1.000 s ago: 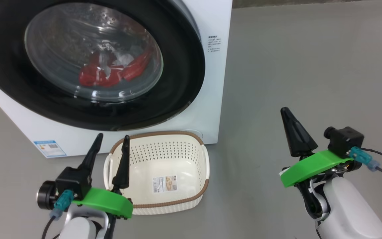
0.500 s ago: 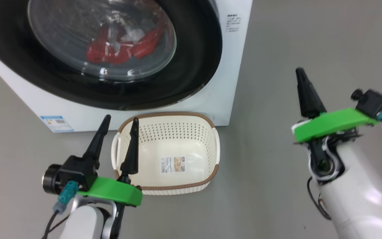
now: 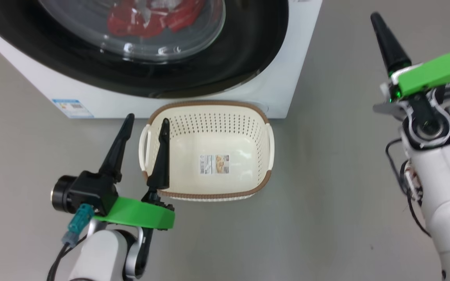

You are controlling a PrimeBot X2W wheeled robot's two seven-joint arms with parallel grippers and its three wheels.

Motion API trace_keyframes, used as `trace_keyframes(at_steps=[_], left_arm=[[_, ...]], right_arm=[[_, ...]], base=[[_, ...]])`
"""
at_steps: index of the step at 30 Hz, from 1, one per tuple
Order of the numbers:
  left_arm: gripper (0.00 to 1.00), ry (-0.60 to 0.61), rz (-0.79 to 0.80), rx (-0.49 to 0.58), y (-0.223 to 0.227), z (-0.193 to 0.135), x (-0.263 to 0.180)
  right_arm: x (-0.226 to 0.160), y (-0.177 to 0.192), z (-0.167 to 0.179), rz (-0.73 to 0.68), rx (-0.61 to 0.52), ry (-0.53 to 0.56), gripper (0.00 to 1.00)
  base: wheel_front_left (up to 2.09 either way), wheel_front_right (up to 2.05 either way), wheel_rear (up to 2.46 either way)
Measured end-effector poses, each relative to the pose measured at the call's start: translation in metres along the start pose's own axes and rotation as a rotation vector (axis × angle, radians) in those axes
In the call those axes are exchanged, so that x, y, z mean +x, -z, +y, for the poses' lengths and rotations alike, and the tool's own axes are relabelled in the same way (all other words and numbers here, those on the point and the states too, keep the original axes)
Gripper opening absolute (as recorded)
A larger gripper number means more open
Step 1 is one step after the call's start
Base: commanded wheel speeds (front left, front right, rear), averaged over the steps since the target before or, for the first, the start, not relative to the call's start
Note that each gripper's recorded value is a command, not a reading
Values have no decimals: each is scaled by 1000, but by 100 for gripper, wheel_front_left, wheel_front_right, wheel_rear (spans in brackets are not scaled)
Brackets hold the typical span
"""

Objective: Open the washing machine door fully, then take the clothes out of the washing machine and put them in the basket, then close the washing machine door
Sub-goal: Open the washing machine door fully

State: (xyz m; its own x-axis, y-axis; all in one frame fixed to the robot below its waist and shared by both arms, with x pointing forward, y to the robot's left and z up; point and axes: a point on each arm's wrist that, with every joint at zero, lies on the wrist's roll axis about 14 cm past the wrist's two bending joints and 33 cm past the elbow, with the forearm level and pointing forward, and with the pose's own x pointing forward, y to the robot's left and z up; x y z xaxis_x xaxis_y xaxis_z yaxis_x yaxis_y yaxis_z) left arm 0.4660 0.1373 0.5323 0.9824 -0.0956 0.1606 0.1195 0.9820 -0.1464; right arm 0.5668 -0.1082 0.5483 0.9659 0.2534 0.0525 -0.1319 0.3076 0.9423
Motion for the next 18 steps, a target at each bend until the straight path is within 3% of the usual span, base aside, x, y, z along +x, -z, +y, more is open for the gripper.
trace_keyframes(at_steps=[11, 18], left_arm=[[100, -16, 20, -2, 16, 6, 11], [100, -23, 42, -30, 30, 8, 16]], right_arm=[[46, 24, -2, 196, 254, -29, 0], [73, 43, 1, 350, 280, -61, 0]], base=[[0, 0, 0], [0, 0, 0]])
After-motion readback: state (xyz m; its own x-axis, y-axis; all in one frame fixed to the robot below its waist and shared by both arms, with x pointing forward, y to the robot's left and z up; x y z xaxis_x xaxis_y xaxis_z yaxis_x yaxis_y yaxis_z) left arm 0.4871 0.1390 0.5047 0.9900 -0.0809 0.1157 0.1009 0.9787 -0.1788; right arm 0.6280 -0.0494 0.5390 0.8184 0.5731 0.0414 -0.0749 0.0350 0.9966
